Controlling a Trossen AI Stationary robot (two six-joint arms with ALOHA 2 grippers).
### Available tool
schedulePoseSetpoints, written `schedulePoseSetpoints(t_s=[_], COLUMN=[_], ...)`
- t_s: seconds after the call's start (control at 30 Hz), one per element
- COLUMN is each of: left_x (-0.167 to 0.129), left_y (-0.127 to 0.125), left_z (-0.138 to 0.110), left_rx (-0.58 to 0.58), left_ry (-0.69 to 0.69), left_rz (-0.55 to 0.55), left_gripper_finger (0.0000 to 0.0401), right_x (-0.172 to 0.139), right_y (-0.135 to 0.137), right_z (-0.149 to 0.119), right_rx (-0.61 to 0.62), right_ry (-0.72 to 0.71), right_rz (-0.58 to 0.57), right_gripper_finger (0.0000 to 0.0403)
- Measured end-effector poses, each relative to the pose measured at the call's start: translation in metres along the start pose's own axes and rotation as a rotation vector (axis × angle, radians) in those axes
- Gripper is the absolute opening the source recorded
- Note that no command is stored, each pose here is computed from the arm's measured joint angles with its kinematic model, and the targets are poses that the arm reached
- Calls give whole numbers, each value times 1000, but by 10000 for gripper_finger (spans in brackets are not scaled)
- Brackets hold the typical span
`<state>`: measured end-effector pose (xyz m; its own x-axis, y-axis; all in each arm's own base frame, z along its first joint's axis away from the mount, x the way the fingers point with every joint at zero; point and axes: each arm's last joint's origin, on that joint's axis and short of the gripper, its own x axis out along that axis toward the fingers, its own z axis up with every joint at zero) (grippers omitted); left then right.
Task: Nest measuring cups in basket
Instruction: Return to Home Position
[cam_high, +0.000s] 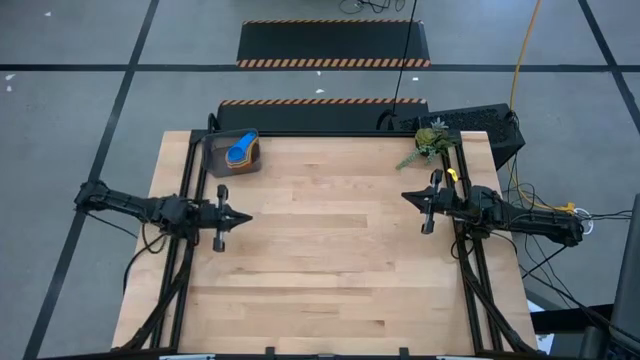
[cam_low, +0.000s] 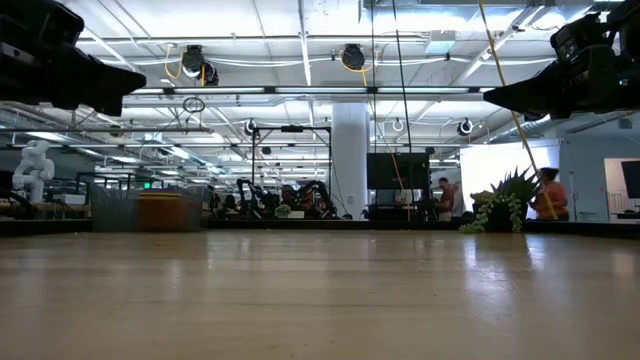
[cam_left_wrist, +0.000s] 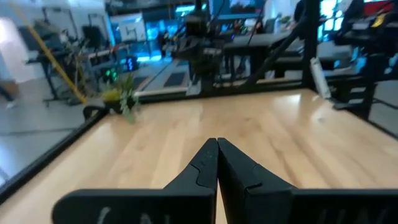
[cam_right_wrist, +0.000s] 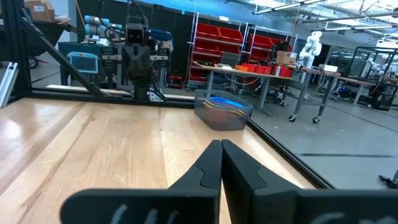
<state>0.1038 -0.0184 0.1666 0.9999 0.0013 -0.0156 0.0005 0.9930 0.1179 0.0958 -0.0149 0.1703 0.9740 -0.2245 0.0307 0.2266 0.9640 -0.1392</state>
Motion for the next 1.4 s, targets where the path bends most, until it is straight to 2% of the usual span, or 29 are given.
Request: schedulePoseSetpoints(t_s=[0.2, 0.4, 0.6, 0.87, 1.03, 1.4], left_x=[-8, -6, -5, -5, -5, -5], left_y=[6, 14, 15, 15, 15, 14], left_z=[4, 0, -1, -1, -1, -2], left_rx=[17, 2, -26, -24, -62, -45], left_ry=[-67, -28, -17, -15, -15, -15], left_rz=[-13, 35, -5, 2, -2, -4], left_gripper_finger=[3, 5, 6, 9, 9, 10], right_x=[0, 0, 0, 0, 0, 0], right_y=[0, 0, 0, 0, 0, 0], right_z=[0, 0, 0, 0, 1, 1], right_rx=[0, 0, 0, 1, 1, 1], right_ry=[0, 0, 0, -5, -5, -5], right_rz=[0, 0, 0, -1, -1, -1], right_gripper_finger=[0, 0, 0, 0, 0, 0])
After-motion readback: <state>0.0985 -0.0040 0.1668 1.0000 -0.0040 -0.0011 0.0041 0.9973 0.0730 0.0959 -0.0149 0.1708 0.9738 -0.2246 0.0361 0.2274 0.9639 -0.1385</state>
